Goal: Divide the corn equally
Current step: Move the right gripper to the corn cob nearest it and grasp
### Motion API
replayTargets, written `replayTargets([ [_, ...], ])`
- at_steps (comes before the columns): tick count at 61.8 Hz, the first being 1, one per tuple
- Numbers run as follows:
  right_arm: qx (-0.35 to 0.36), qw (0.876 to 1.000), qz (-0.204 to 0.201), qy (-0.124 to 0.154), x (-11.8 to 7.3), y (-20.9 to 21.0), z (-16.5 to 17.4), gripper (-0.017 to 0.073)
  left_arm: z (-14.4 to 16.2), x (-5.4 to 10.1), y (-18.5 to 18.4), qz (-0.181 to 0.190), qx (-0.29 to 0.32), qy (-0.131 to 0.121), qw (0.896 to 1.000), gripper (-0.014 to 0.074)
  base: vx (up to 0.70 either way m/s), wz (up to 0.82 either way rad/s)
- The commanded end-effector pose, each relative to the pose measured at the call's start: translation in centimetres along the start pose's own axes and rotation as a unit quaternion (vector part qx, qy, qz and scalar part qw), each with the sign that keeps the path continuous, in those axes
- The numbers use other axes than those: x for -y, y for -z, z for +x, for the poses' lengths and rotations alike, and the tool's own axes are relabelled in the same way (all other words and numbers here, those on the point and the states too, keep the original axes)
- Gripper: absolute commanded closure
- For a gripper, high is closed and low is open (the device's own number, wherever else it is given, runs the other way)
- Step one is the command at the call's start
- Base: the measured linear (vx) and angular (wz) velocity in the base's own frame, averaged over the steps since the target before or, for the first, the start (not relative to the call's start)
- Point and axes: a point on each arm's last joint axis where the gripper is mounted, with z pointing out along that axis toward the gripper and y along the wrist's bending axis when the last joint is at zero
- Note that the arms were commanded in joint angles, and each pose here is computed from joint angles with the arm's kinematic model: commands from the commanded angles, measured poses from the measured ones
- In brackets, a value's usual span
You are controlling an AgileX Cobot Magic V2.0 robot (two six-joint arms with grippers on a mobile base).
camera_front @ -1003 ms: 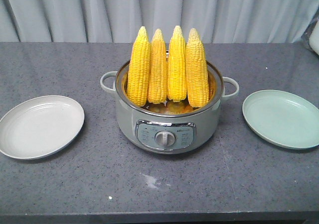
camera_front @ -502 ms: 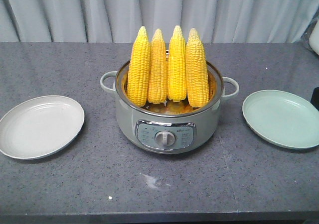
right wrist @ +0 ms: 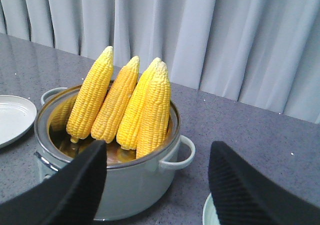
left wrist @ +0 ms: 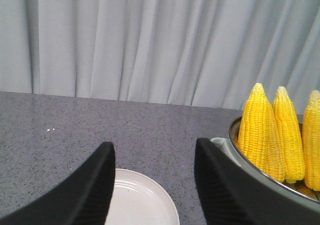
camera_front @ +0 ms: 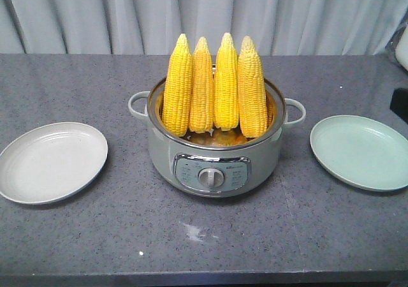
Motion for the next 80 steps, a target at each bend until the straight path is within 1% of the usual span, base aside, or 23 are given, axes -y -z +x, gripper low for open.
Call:
replayTargets([
  [1,0.024,1.000,0.001,0.002,0.8,-1.1,-2.9,0.0113,-1.6,0.2,0.1,0.004,0.045,0.006,0.999,0.0235,0.00,0.00],
  [5,0.019,1.000,-0.021,0.009,1.1,-2.3,-4.1,0.0113,-1.6,0.2,0.1,0.004,0.045,0.006,0.999,0.0235,0.00,0.00],
  [9,0.018,0.998,-0.049,0.025,1.4,-3.7,-5.3,0.0112,-1.6,0.2,0.1,0.004,0.044,0.006,0.999,0.0235,0.00,0.00],
  [13,0.022,0.997,-0.072,0.034,1.7,-5.2,-6.1,0.0106,-1.6,0.2,0.1,0.004,0.044,0.006,0.999,0.0235,0.00,0.00],
  [20,0.028,0.995,-0.093,0.029,2.5,-7.6,-6.9,0.0069,-1.6,0.2,0.1,0.004,0.044,0.006,0.999,0.0235,0.00,0.00],
  [24,0.028,0.994,-0.100,0.019,3.1,-9.0,-7.1,0.0039,-1.6,0.2,0.1,0.004,0.044,0.006,0.999,0.0235,0.00,0.00],
  [28,0.022,0.993,-0.111,0.020,3.2,-10.7,-7.3,0.0006,-1.6,0.2,0.1,0.004,0.044,0.006,0.999,0.0235,0.00,0.00],
  [35,0.016,0.991,-0.132,0.031,2.7,-13.3,-7.5,-0.0020,-1.6,0.2,0.1,0.004,0.044,0.006,0.999,0.0235,0.00,0.00],
  [38,0.018,0.991,-0.127,0.035,2.5,-14.3,-7.7,-0.0021,-1.6,0.2,0.1,0.004,0.044,0.006,0.999,0.0235,0.00,0.00],
  [45,0.025,0.994,-0.099,0.030,2.9,-16.9,-7.5,-0.0021,-1.6,0.2,0.1,0.004,0.044,0.006,0.999,0.0235,0.00,0.00],
  [51,0.009,0.994,-0.102,0.032,2.9,-19.0,-6.9,-0.0021,-1.6,0.2,0.1,0.004,0.044,0.006,0.999,0.0235,0.00,0.00],
  [58,-0.006,0.995,-0.097,0.026,3.3,-21.4,-5.9,-0.0021,-1.6,0.2,0.1,0.004,0.044,0.006,0.999,0.0235,0.00,0.00],
  [66,-0.025,0.994,-0.101,0.018,3.8,-23.8,-4.8,-0.0021,-1.6,0.2,0.1,0.004,0.044,0.006,0.999,0.0235,0.00,0.00],
  [75,-0.036,0.994,-0.101,0.014,4.3,-25.7,-4.1,-0.0021,-1.6,0.2,0.1,0.004,0.044,0.006,0.999,0.0235,0.00,0.00],
  [80,-0.039,0.994,-0.102,0.014,4.1,-26.4,-3.8,-0.0021,-1.6,0.2,0.1,0.004,0.044,0.006,0.999,0.0235,0.00,0.00],
])
